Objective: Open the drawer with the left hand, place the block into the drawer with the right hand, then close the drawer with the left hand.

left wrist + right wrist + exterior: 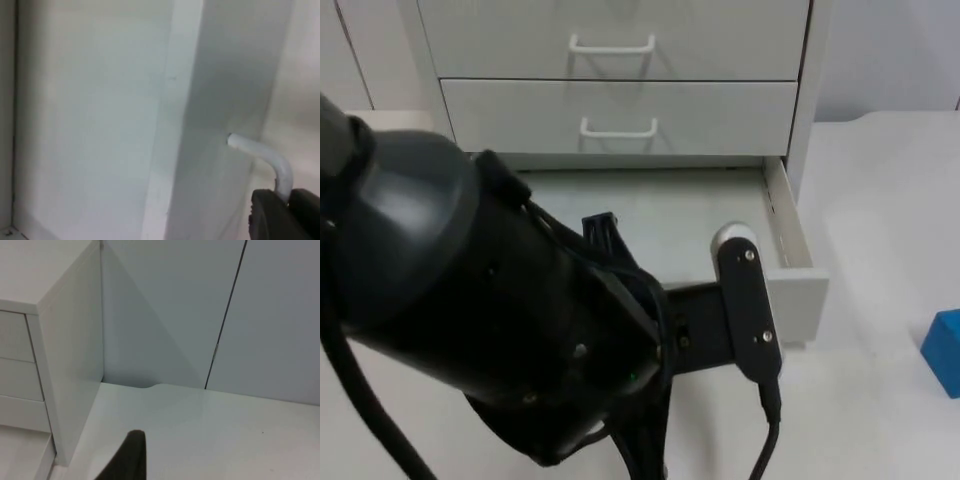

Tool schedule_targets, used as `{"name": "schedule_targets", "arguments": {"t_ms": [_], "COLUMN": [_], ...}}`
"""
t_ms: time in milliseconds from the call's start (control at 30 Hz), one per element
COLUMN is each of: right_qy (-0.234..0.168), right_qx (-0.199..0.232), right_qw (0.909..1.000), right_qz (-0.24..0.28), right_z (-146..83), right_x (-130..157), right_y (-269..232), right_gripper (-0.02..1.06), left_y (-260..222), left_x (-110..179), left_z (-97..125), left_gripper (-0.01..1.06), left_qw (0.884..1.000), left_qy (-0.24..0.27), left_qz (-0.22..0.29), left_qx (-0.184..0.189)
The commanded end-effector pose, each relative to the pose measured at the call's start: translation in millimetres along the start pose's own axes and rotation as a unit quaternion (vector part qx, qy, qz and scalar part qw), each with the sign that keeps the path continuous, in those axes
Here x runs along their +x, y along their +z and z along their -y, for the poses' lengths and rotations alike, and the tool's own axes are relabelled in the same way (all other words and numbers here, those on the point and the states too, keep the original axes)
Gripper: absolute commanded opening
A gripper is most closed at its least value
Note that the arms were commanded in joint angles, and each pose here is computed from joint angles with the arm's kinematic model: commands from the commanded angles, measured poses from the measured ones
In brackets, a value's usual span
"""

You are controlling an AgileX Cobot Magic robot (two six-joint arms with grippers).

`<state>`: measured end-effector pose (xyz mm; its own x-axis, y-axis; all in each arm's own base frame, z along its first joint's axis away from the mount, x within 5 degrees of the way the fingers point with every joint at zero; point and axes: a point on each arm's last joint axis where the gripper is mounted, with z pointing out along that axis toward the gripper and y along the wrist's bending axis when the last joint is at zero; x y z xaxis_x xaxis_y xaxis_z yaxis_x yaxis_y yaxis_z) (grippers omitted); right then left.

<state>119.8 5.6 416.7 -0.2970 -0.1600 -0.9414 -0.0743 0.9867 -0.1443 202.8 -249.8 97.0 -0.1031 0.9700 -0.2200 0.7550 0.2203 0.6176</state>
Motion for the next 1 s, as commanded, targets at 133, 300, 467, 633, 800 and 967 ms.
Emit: {"name": "schedule_targets", "arguments": {"t_ms": [133, 300, 467, 633, 800, 967], "right_qy": [0.0, 0.0, 0.0, 0.0, -0.001, 0.0], "right_qx": [0.003, 0.003, 0.003, 0.003, 0.004, 0.003], "right_qw": [0.9999, 0.9999, 0.9999, 0.9999, 0.9999, 0.9999], "right_qz": [0.012, 0.012, 0.013, 0.013, 0.013, 0.013], "right_z": [1, 1, 1, 1, 1, 1], "right_x": [-3, -3, -4, -4, -4, -4], "right_y": [-2, -2, -2, -2, -2, -2], "right_gripper": [1.03, 1.03, 1.03, 1.03, 1.03, 1.03], "left_y": [-23, -28, -28, -36, -66, -95], "left_x": [-17, -18, -18, -20, -28, -36], "left_z": [17, 18, 17, 16, -4, -30], "left_gripper": [0.0, 0.0, 0.0, 0.0, 0.0, 0.0], "left_qw": [0.996, 0.995, 0.996, 0.996, 0.988, 0.959], "left_qy": [-0.03, -0.013, -0.006, -0.019, -0.1, -0.219], "left_qz": [0.054, 0.056, 0.057, 0.061, 0.107, 0.174], "left_qx": [0.071, 0.077, 0.072, 0.069, 0.055, 0.039]}}
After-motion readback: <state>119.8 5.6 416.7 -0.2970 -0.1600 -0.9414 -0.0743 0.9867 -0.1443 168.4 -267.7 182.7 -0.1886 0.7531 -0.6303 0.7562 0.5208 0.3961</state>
